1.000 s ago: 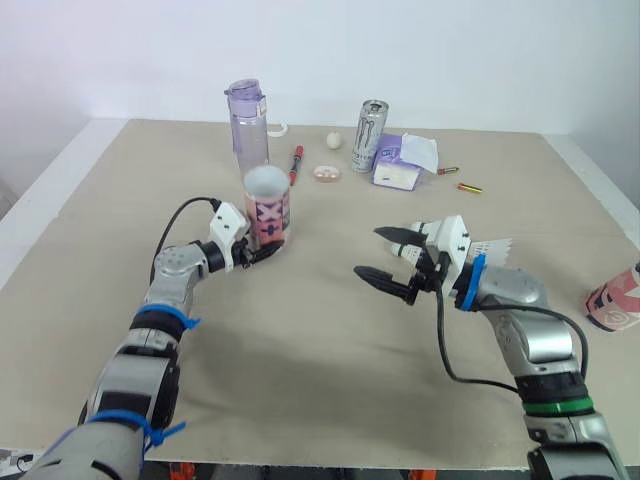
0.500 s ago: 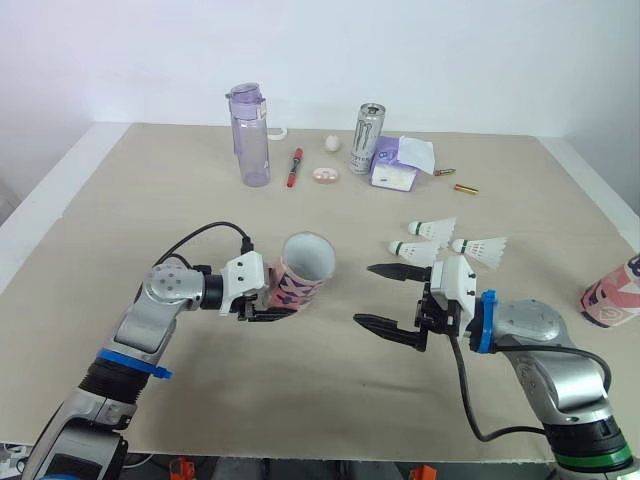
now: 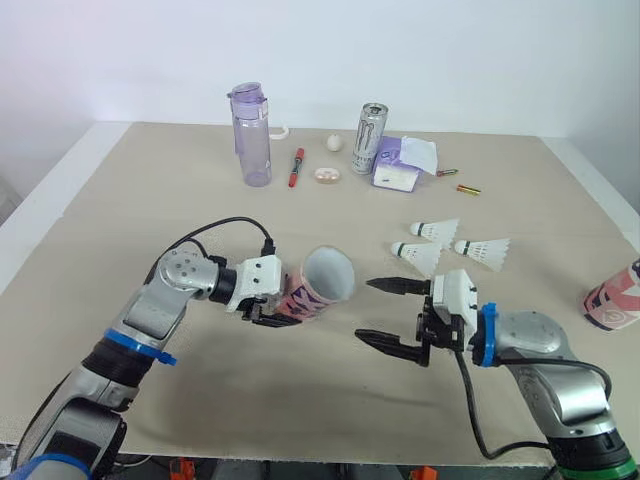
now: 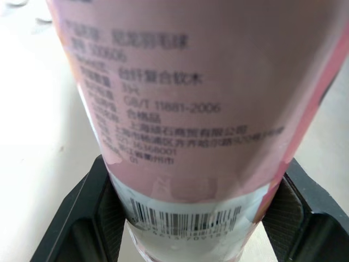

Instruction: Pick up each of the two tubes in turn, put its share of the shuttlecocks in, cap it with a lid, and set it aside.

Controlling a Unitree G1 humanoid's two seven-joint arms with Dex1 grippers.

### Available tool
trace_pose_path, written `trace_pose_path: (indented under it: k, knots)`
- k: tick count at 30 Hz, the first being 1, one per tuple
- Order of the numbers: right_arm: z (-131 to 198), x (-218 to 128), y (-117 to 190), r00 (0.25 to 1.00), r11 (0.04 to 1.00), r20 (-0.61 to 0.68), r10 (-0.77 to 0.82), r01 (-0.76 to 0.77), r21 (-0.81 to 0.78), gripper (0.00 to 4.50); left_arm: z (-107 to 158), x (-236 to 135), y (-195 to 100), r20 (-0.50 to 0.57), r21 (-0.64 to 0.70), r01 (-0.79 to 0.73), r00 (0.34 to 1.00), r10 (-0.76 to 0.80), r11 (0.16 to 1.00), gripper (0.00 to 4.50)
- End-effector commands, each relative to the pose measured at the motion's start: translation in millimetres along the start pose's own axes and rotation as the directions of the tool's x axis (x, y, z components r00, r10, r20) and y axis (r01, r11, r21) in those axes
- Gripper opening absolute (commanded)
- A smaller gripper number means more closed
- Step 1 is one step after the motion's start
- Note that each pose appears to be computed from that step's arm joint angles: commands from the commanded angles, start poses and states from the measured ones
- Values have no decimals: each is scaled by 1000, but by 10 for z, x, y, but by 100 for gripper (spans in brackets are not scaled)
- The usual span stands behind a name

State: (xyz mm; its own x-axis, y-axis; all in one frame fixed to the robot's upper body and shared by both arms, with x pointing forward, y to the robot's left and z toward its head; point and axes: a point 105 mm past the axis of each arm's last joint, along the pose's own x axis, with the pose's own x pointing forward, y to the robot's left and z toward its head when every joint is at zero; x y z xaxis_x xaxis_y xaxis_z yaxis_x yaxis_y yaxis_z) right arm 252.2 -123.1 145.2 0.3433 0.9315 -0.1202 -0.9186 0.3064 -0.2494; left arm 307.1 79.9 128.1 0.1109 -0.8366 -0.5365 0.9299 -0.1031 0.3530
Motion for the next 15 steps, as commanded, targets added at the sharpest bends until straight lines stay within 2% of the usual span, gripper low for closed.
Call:
trace_pose_path:
  k: [1, 10, 15]
  knots:
    - [135, -45, -15, 999, 999, 39, -18, 20, -46, 450, 103, 24, -43, -15, 20, 67, 998, -67, 998, 297]
    - [118, -158, -85, 989, 991, 65, -134, 133, 14, 450, 158, 90, -18, -77, -4, 128, 989, -128, 992, 297]
    - [59, -413, -391, 925, 920, 57, -375, 364, 143, 450, 138, 113, 16, -125, -1, 137, 983, -136, 991, 297]
